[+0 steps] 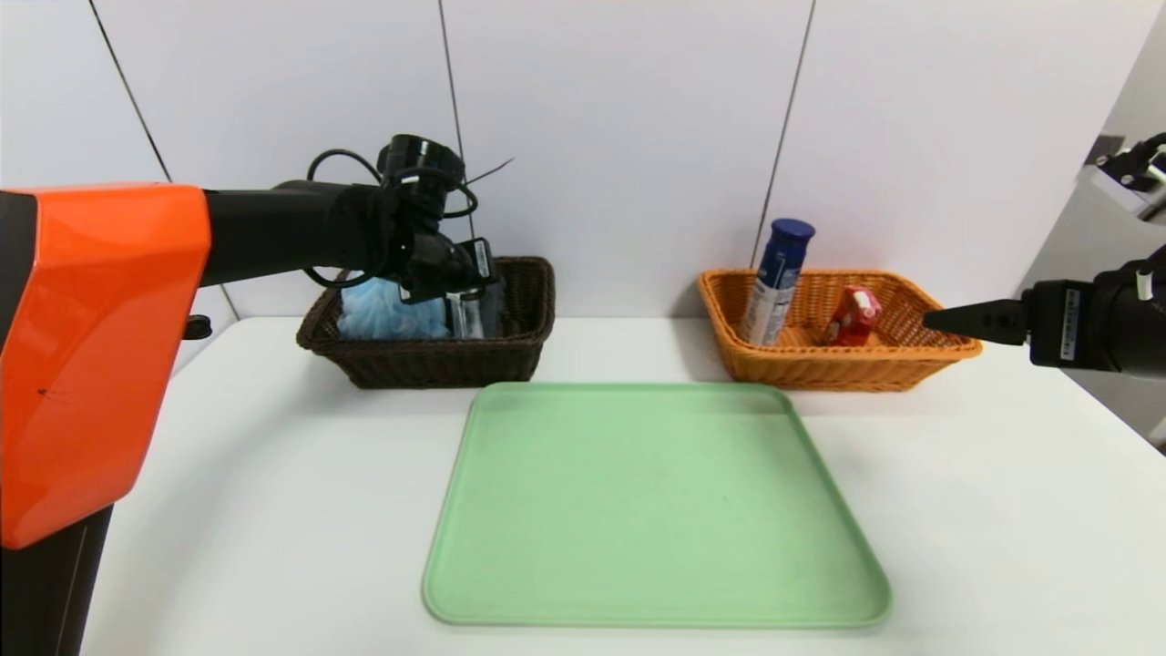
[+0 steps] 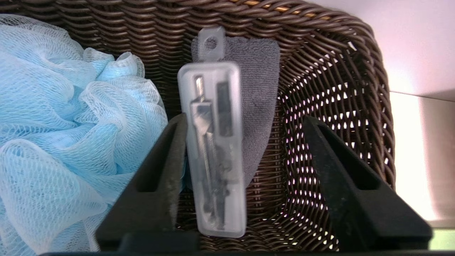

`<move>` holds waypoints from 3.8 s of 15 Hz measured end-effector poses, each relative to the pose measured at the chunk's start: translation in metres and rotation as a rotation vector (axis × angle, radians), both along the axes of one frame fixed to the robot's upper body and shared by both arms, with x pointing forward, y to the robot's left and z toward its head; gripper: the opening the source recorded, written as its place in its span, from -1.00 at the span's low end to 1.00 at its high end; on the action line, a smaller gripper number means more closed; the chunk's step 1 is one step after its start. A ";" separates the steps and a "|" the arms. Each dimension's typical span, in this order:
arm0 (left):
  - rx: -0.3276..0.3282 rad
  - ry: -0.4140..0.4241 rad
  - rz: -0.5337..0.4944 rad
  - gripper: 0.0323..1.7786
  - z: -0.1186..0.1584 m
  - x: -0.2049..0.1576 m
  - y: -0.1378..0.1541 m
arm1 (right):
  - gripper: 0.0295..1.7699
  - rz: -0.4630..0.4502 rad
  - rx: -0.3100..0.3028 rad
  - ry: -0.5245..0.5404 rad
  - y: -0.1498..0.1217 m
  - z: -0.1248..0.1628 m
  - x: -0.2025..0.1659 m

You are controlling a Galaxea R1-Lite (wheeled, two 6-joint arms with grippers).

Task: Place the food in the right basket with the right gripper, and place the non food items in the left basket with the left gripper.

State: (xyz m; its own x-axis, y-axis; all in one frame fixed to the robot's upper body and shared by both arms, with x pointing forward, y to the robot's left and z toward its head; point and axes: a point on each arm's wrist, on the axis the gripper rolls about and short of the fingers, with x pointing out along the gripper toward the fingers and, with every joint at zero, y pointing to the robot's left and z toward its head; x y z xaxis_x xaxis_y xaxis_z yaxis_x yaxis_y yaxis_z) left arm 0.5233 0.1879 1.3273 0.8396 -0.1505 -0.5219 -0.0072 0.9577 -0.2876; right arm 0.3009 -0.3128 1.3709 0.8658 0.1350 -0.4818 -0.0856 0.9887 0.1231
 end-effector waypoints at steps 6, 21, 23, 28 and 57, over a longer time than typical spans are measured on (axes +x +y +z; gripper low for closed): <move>0.031 -0.182 -0.072 0.64 0.098 -0.073 0.015 | 0.93 0.006 -0.009 -0.017 0.000 0.003 0.000; 0.424 -0.320 0.272 0.88 0.113 -0.365 0.152 | 0.93 -0.114 -0.228 -0.167 -0.015 -0.006 -0.073; 0.400 -0.361 0.213 0.88 0.085 -0.411 0.150 | 0.93 -0.141 -0.225 -0.239 -0.018 -0.012 -0.108; 0.335 -0.389 -0.067 0.89 0.017 -0.489 0.144 | 0.93 -0.138 -0.195 -0.419 -0.025 -0.038 -0.190; 0.320 -0.583 0.030 0.90 -0.144 -0.455 0.145 | 0.93 -0.053 -0.195 -0.515 -0.023 -0.189 -0.232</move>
State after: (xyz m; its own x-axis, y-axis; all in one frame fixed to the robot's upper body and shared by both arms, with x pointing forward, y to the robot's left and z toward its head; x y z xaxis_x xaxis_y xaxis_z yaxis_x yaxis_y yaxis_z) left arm 0.0688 0.3332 1.1831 0.9993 -0.0362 0.0038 0.0359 0.9983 0.0460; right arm 0.0690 -0.3357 1.1817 0.9994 0.0355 -0.0060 -0.0360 0.9936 -0.1072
